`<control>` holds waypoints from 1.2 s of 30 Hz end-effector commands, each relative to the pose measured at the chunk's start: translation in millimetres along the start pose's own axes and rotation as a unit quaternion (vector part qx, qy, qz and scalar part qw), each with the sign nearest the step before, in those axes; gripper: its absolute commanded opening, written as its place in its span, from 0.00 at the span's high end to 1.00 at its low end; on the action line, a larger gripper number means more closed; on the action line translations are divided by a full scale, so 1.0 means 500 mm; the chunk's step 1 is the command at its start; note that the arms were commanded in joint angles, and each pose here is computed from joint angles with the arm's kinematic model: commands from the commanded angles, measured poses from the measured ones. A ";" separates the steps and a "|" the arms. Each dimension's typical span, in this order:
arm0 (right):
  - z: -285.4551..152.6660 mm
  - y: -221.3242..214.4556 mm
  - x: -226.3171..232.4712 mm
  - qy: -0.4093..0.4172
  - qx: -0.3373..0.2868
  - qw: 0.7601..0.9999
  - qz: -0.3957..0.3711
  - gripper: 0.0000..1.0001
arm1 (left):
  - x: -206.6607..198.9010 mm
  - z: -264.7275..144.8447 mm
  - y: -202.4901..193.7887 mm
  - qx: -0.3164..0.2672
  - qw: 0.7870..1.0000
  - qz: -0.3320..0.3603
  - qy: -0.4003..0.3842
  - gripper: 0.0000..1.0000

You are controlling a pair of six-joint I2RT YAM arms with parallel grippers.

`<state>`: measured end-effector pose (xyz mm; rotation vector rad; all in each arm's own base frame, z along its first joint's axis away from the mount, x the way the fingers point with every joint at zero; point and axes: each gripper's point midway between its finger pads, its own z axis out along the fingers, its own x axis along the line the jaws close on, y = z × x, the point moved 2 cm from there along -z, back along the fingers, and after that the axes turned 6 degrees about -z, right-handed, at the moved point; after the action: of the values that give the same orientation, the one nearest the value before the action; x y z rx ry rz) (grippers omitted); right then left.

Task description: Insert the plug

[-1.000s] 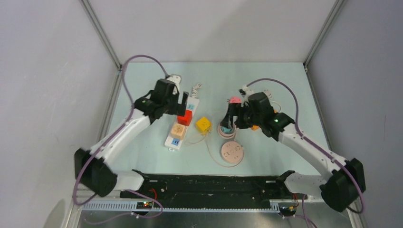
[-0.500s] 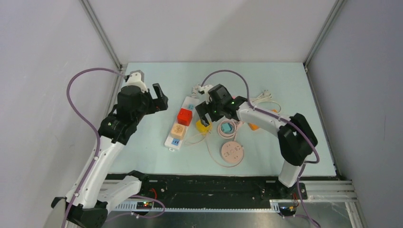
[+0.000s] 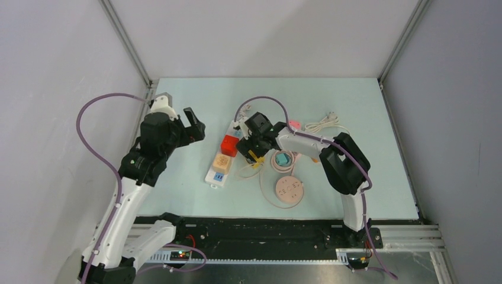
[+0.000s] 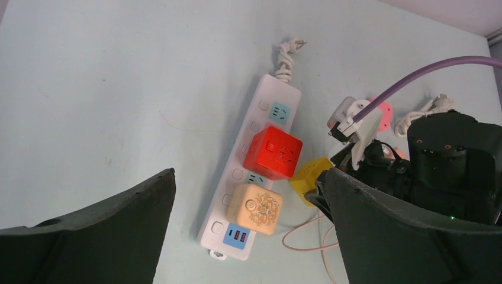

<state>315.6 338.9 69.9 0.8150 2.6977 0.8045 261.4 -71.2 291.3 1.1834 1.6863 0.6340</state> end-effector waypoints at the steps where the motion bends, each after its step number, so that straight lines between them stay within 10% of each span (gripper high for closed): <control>1: 0.002 0.005 -0.003 -0.006 0.005 1.000 -0.012 0.12 | -0.008 0.002 -0.003 0.003 1.000 0.011 -0.021 0.00; 9: -0.011 -0.010 0.025 0.031 -0.005 1.000 0.005 0.70 | -0.021 0.011 -0.025 0.031 0.999 0.006 -0.042 0.00; 13: -0.045 0.016 0.024 0.026 -0.056 0.998 0.010 0.82 | -0.026 0.015 -0.035 0.043 0.998 -0.010 -0.046 0.00; 25: -0.287 0.127 0.048 0.022 -0.274 0.962 -0.005 0.84 | -0.095 0.016 -0.084 0.130 0.981 -0.026 -0.143 0.00; 36: -0.412 0.127 0.146 0.054 -0.368 0.926 -0.068 0.81 | -0.262 -0.040 -0.138 0.227 0.923 0.043 -0.309 0.00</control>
<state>228.5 325.8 247.1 0.5139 2.2807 1.5938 240.0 -186.4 264.7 1.5389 1.4583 -0.0036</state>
